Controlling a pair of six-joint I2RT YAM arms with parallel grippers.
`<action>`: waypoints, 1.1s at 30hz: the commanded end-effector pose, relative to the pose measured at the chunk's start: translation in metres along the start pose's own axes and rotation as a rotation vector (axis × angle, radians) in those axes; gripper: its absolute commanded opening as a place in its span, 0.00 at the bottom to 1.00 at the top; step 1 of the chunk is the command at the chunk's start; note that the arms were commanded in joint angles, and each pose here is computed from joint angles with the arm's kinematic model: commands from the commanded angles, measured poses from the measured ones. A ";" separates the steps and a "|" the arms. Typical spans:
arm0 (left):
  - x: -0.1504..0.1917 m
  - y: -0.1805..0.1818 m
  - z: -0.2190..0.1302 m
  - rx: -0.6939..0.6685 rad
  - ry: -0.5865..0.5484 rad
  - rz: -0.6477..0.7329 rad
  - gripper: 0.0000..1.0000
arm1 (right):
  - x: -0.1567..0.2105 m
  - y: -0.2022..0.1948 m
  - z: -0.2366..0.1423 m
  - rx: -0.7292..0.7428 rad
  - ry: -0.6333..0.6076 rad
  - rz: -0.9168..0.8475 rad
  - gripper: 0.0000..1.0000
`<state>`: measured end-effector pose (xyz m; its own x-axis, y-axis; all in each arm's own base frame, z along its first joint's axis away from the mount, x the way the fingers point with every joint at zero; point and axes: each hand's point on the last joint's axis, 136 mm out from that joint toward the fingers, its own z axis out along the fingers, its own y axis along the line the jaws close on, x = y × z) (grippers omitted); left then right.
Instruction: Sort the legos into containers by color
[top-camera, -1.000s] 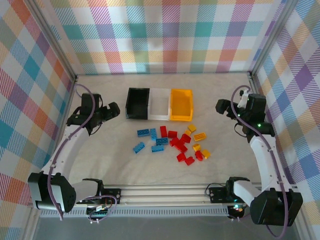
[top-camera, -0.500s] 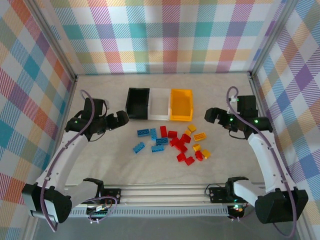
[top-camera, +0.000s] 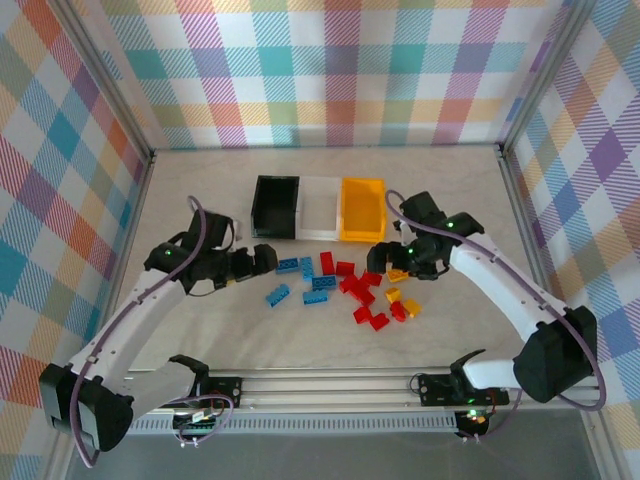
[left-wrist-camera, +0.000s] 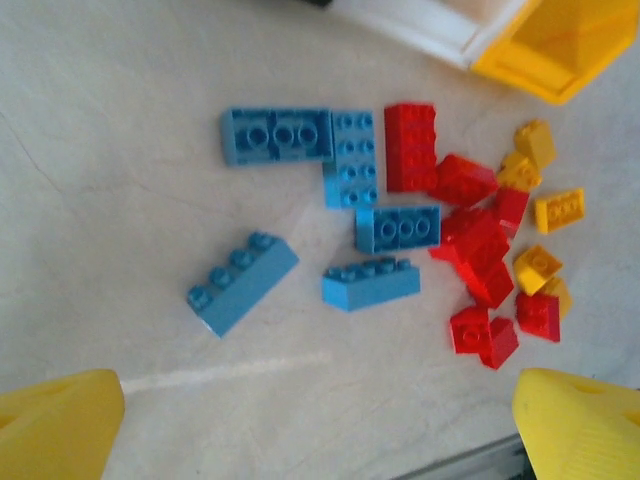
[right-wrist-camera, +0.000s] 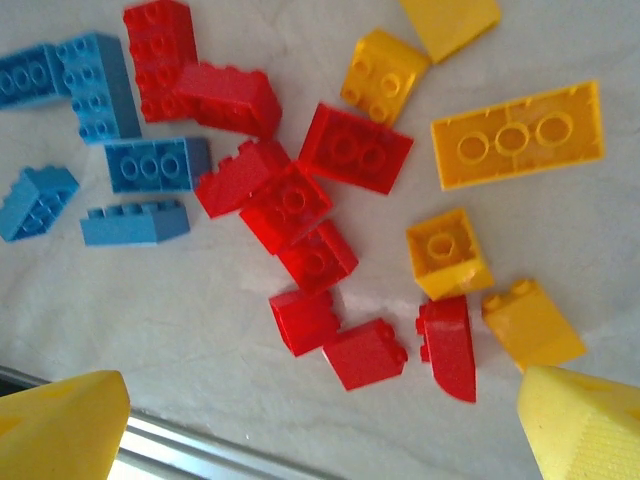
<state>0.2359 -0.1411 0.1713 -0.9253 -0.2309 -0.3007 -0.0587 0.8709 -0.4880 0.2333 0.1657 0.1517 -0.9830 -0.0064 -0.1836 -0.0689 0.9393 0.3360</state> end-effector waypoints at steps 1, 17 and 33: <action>0.014 -0.003 0.006 0.024 0.030 -0.032 1.00 | 0.020 -0.005 0.006 0.039 0.070 0.048 0.99; 0.030 0.002 0.017 0.017 0.074 -0.039 1.00 | 0.011 -0.050 0.052 0.203 0.152 0.122 0.92; 0.022 0.000 0.023 -0.017 0.101 -0.030 1.00 | -0.049 -0.080 0.097 0.251 0.198 0.078 0.98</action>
<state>0.2207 -0.1496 0.1351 -0.9546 -0.2270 -0.1929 -0.1141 0.8768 -0.4671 0.2912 0.1265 0.0412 -0.9973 0.0546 0.0483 0.0596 0.9924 0.1079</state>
